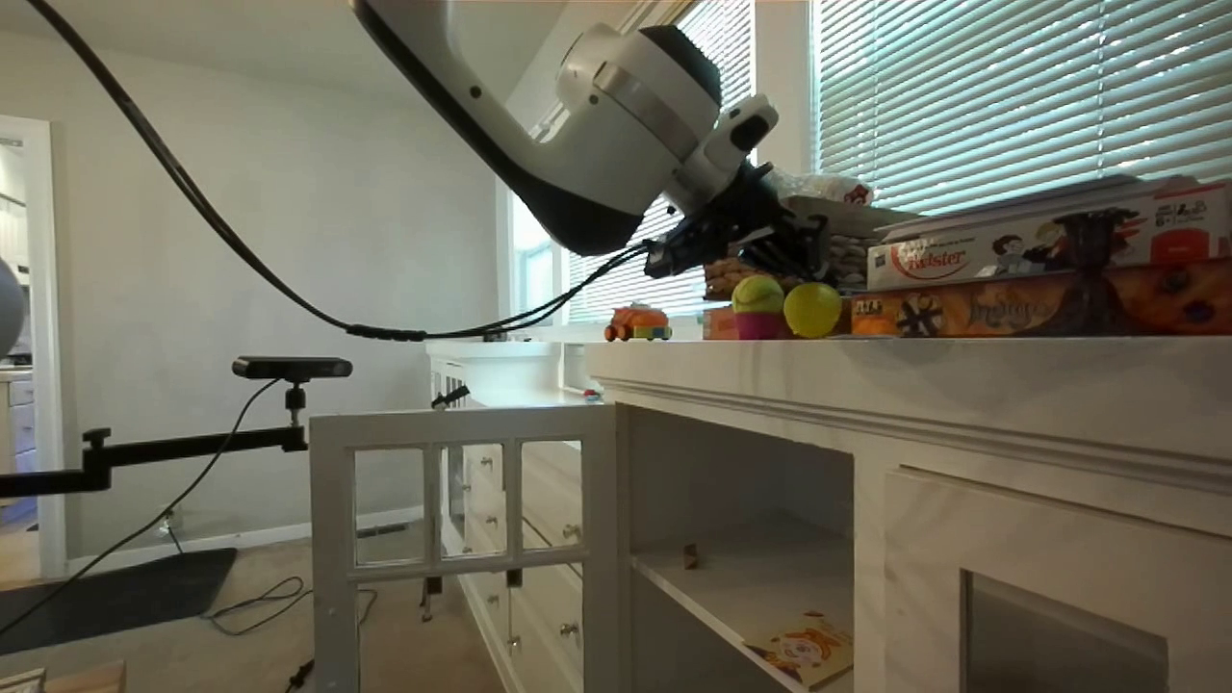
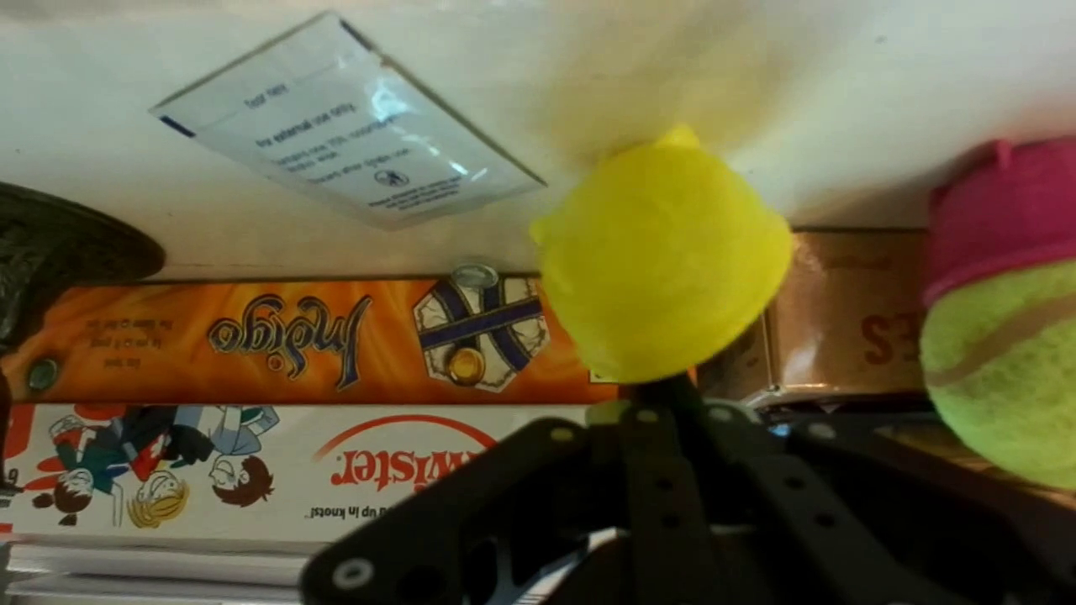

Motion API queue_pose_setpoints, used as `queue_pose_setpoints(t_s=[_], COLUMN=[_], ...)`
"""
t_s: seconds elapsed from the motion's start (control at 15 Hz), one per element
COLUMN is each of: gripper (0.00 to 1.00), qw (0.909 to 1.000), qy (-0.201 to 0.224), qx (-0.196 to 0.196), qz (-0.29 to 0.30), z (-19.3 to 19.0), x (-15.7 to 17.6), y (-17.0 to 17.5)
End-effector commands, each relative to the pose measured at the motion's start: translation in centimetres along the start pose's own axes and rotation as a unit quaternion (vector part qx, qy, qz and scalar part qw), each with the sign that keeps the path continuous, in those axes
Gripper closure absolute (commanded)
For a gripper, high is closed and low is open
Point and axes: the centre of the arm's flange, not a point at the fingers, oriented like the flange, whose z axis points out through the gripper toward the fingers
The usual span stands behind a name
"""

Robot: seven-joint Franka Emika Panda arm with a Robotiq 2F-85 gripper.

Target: Remove the green toy from the open cabinet then place it inside the yellow bowl.

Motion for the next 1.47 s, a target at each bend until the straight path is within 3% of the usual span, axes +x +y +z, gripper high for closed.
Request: queue_pose_setpoints(t_s=[0.0,1.4], gripper=[1.00,1.00], qw=[0.9999,0.9998], qy=[0.010,0.009], qx=[-0.010,-0.015], qz=[0.007,-0.010], z=[0.4,-2.2], x=[0.0,0.2], y=[-0.4,-0.6])
